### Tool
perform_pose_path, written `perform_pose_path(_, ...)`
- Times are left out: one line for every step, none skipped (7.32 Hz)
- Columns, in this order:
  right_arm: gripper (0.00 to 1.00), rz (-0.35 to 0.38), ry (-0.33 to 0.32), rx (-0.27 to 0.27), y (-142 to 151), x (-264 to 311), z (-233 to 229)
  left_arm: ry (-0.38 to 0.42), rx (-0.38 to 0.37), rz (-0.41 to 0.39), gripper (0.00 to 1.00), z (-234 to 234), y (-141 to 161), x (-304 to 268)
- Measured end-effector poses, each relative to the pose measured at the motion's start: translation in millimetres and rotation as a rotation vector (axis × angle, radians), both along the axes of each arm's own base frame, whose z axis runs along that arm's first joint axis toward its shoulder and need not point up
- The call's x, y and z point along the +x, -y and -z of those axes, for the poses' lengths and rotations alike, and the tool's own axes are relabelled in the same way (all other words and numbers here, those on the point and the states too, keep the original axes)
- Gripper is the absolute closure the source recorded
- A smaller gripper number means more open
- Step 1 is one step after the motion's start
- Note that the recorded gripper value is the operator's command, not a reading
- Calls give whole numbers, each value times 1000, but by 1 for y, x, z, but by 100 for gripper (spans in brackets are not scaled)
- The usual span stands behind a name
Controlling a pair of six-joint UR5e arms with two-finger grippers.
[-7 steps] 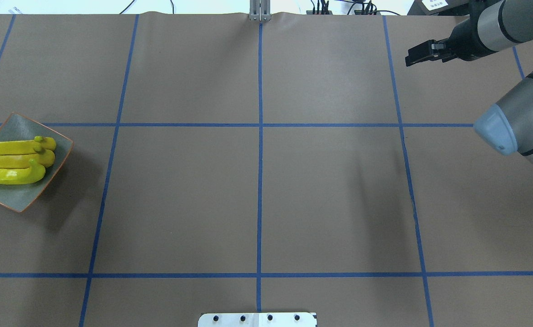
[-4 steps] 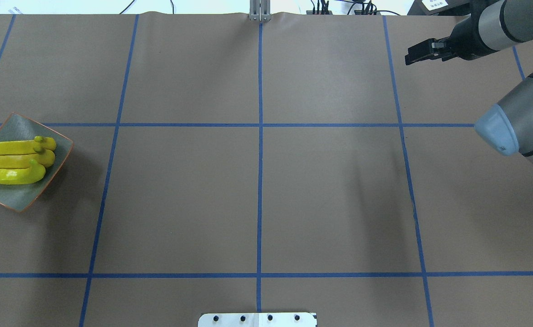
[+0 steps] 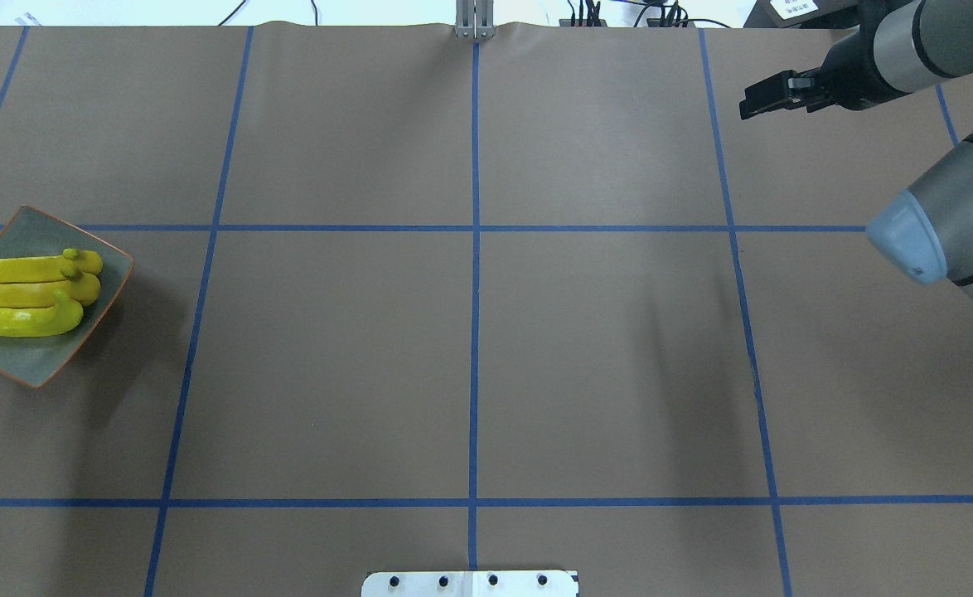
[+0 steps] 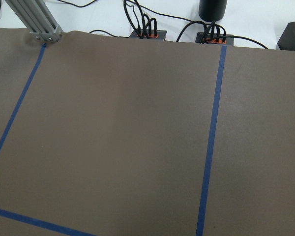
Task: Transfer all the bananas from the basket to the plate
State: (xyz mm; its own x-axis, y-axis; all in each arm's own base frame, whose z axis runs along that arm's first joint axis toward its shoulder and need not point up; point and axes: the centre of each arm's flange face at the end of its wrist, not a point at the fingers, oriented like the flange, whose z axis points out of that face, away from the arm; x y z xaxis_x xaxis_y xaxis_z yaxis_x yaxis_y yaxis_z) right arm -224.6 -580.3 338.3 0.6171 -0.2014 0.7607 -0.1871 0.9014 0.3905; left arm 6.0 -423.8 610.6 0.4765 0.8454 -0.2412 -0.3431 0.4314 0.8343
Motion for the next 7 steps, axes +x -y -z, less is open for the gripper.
perform_pose_path(0, 0, 0, 0, 0, 0, 0, -35, -2, -98, 100, 0, -12, 22)
perform_pose_path(0, 0, 0, 0, 0, 0, 0, -62, -18, -174, 100, -2, -24, 41)
perform_pose_path(0, 0, 0, 0, 0, 0, 0, -74, -27, -230, 100, -3, -31, 58)
perform_pose_path(0, 0, 0, 1, 0, 0, 0, -75, -31, -271, 100, -4, -35, 73)
perform_pose_path(0, 0, 0, 1, 0, 0, 0, -74, -32, -300, 100, -4, -37, 84)
perform_pose_path(0, 0, 0, 1, 0, -1, 0, -71, -32, -319, 95, -4, -37, 94)
perform_pose_path(0, -1, 0, 0, 0, 0, 0, -61, -32, -329, 88, -5, -37, 101)
